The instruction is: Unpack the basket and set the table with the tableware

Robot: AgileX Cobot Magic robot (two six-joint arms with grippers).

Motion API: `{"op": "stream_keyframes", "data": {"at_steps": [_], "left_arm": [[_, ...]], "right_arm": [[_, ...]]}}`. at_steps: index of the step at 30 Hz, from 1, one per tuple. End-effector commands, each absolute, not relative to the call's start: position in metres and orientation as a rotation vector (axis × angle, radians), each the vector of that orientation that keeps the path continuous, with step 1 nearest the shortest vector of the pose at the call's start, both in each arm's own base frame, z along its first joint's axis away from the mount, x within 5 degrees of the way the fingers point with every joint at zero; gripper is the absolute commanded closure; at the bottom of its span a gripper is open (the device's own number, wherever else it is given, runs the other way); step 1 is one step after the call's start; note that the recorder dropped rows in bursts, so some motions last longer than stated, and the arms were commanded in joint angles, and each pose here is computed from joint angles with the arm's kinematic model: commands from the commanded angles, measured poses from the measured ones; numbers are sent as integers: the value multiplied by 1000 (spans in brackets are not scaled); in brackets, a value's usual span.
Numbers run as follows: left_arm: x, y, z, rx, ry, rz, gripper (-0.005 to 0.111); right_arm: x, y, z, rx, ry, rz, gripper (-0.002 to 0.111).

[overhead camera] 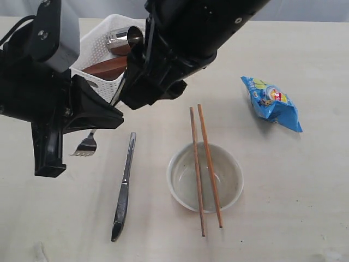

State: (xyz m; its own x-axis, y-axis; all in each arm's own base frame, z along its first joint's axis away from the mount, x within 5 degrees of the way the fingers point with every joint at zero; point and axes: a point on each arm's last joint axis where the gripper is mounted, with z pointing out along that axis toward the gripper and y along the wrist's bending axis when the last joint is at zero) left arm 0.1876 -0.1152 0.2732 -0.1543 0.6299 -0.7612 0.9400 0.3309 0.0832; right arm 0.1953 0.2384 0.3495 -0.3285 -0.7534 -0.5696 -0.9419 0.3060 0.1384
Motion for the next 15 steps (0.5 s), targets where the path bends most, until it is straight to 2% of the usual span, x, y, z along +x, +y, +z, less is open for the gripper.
{"op": "stream_keyframes", "data": {"at_steps": [1,4,8,10,11,12,15], "left_arm": [[187,-117,278,1353,1885,-583,107],[190,-117,281,1313,1910,-583,107],[192,-116,282,1257,1949,-573,107],[193,-116,282,1202,1988,-597,107],[194,-115,282,1143,2014,-608,107],[195,-115,282,1114,2026,-608,107],[204,-112,284,888,2065,-601,107]], "right_arm": [[190,223,369,-1420,2157,578,56],[182,211,381,-1356,2178,546,61],[169,188,395,-1173,2305,494,62],[151,164,407,-1092,2331,454,81],[136,146,411,-1027,2314,442,102],[129,136,413,-973,2301,441,108],[91,91,413,-765,2178,488,108]]}}
